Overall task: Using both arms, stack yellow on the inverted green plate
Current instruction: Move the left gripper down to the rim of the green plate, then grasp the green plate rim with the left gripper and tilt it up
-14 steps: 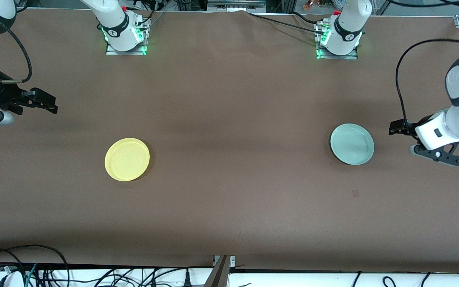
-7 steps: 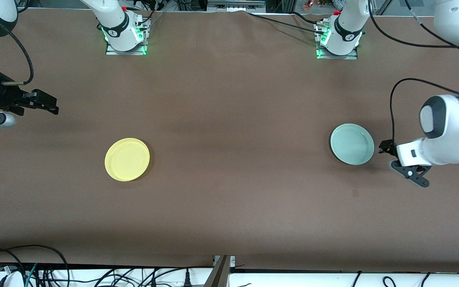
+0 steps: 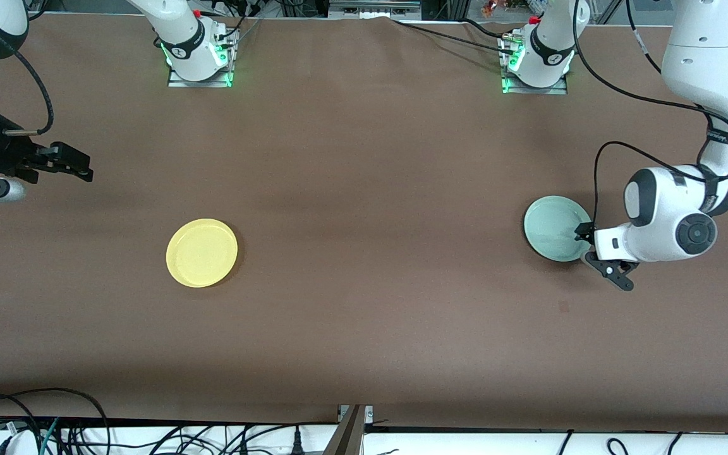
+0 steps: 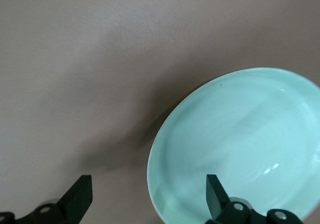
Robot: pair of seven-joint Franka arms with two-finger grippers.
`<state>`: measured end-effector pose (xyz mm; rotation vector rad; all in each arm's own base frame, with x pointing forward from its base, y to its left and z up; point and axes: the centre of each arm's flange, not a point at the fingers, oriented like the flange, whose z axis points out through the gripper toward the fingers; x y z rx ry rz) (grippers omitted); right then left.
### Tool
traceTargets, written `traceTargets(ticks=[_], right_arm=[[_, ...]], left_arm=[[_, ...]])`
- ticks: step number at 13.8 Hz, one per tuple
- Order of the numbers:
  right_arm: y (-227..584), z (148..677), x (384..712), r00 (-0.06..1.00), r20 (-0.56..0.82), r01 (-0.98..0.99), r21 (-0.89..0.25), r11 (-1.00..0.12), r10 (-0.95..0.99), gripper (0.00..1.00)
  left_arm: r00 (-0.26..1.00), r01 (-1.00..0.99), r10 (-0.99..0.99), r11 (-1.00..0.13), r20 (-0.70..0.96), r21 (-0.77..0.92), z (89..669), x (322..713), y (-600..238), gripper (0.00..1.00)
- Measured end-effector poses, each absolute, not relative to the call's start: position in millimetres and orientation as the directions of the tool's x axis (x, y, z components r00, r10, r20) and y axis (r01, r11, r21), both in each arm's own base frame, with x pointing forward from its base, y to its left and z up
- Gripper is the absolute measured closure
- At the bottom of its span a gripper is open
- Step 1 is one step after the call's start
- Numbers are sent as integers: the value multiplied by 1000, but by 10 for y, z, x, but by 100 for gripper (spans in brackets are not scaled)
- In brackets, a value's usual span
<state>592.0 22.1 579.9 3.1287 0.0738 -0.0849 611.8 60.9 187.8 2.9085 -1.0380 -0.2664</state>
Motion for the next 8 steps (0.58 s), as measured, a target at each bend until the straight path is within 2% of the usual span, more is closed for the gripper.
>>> traceTargets(ticks=[2,8], right_arm=[[221,5799,5920,997,-55,47,10,-999,47,0],[221,5798,5920,997,-55,47,10,-999,47,0]], left_arm=[[738,-656,-662,-750,-130,91,1757,6034,619,0],[697,-700,-707,-707,-120,97,1733,6009,684,61]])
